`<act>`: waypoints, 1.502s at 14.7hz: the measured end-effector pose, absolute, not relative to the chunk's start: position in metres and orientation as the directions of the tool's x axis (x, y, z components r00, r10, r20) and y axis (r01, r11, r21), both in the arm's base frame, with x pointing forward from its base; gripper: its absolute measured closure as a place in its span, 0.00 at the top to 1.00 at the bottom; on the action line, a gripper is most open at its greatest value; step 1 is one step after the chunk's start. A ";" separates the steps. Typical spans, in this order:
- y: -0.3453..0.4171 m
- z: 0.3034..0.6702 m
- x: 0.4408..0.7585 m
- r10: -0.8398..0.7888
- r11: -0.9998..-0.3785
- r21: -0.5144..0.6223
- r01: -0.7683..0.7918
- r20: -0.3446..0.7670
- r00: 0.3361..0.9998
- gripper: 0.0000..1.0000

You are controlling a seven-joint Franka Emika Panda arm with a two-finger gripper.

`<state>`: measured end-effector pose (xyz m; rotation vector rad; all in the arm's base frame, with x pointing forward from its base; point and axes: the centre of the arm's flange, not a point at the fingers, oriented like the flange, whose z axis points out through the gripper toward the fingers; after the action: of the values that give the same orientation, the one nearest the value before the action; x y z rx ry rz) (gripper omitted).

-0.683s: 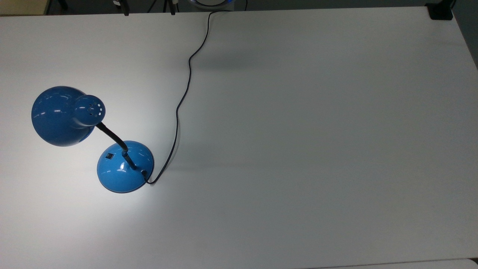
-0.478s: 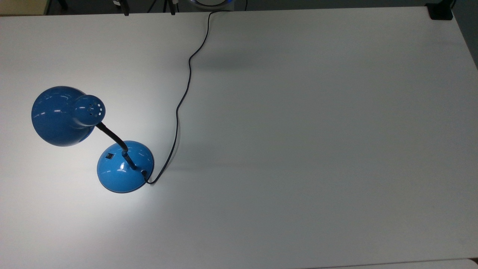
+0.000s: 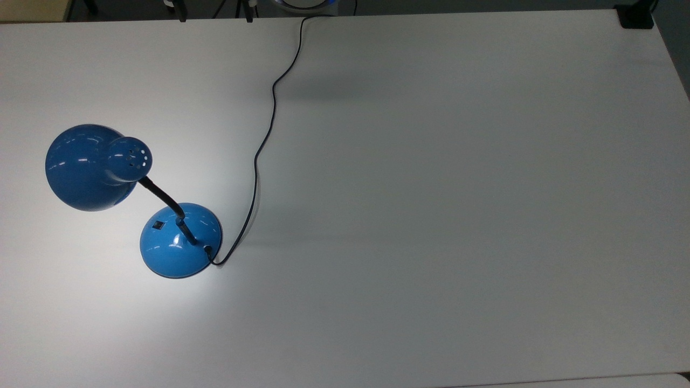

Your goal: Turn off the lamp

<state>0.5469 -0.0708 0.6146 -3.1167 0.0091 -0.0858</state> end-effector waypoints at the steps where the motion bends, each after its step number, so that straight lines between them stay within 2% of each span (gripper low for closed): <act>1: -0.071 0.615 0.547 -0.010 -1.000 -0.024 -0.008 0.055 0.998 1.00; 5: -0.090 0.614 0.544 -0.009 -1.000 -0.022 -0.007 0.055 0.998 1.00; 8: -0.131 0.606 0.537 0.156 -0.988 -0.013 0.157 0.043 0.987 1.00; 10: -0.163 0.594 0.529 0.211 -0.977 -0.018 0.212 0.022 0.977 1.00; 14: -0.228 0.565 0.526 0.177 -0.984 0.010 0.176 0.046 0.983 0.99; 16: -0.251 0.527 0.534 0.150 -0.988 0.033 0.148 0.068 0.986 0.81; 17: -0.260 0.505 0.540 0.132 -0.991 0.037 0.129 0.086 0.987 0.70; 21: -0.284 0.440 0.570 -0.026 -0.998 -0.070 -0.010 0.234 0.972 0.25; 22: -0.287 0.428 0.575 -0.066 -0.994 -0.099 -0.041 0.262 0.963 0.17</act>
<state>0.5751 -0.2870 0.4278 -3.0200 0.0825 -0.4080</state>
